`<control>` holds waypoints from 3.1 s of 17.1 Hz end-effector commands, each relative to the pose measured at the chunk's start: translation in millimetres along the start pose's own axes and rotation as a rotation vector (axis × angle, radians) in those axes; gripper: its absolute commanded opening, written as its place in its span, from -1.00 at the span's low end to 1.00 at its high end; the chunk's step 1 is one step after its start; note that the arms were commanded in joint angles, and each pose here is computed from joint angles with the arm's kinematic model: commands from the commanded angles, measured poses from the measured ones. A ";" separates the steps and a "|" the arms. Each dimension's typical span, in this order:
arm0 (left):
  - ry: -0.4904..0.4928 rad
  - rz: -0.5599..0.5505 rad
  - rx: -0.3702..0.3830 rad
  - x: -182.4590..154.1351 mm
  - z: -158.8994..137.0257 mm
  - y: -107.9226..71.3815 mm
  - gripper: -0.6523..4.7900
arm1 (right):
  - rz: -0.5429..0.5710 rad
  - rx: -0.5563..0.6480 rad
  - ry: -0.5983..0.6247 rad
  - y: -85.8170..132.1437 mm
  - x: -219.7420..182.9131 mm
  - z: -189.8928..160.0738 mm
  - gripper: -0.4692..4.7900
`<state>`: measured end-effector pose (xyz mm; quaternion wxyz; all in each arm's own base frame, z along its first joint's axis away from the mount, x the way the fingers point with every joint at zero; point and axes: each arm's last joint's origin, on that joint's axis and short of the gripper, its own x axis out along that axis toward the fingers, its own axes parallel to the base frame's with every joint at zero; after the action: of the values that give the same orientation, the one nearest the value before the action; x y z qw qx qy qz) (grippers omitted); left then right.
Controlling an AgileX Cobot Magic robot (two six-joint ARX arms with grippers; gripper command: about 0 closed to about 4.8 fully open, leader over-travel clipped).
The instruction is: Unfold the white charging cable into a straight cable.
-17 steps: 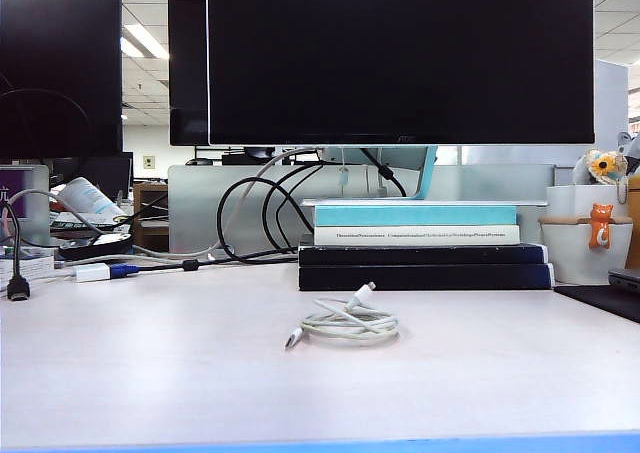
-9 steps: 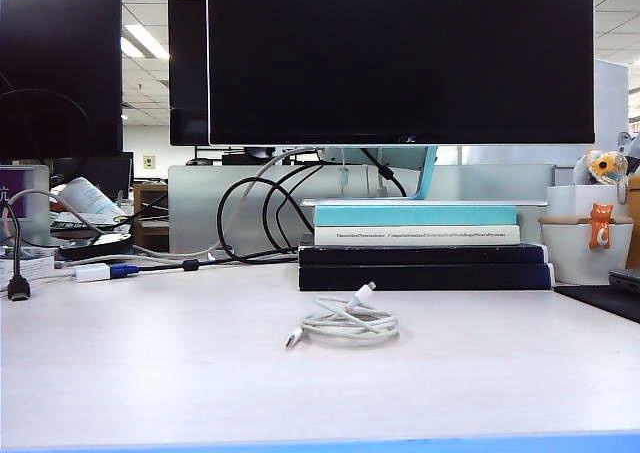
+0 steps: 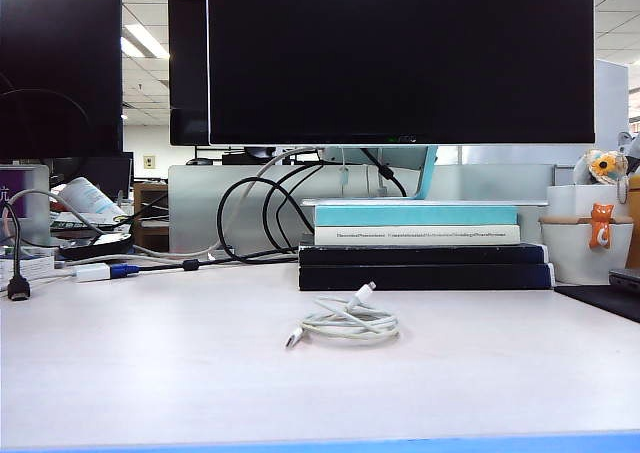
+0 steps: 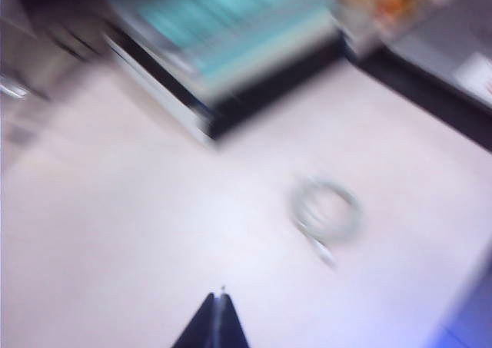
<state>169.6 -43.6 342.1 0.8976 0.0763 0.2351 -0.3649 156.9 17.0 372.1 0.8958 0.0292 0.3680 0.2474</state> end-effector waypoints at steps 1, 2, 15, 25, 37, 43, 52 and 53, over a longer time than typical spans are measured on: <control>0.140 -0.025 0.022 27.0 5.4 -6.4 -0.77 | 0.012 -0.009 0.110 -4.4 9.5 -4.0 -0.84; 0.183 0.000 0.051 37.8 7.8 -9.0 -0.77 | 0.013 -0.003 0.126 -5.8 12.4 -4.1 -0.84; 0.364 0.028 -0.015 125.5 2.3 -15.3 -0.29 | 0.074 0.046 0.202 -27.7 57.3 1.9 -0.84; 0.399 -0.161 0.028 169.2 -14.2 -11.0 0.38 | 0.315 -0.152 0.311 -2.7 123.9 3.7 -0.33; 0.497 -0.297 -0.298 246.7 -55.3 -7.7 0.84 | 0.291 -0.206 0.456 9.4 167.2 -4.5 -0.21; 0.456 -0.300 -0.394 258.0 -40.7 -21.4 0.84 | 0.295 -0.208 0.452 9.5 167.3 -4.2 -0.22; 0.561 -0.062 -0.335 270.1 -39.4 -43.1 0.60 | 0.300 -0.210 0.448 9.7 167.5 -3.9 -0.22; 0.572 -0.078 -0.332 273.1 -41.6 -47.7 0.60 | 0.300 -0.210 0.448 9.7 167.5 -3.9 -0.22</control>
<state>293.5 -229.8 176.9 0.7837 0.0204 0.5351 -0.3147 252.2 102.2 261.2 0.7423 -0.0647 0.5268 0.4091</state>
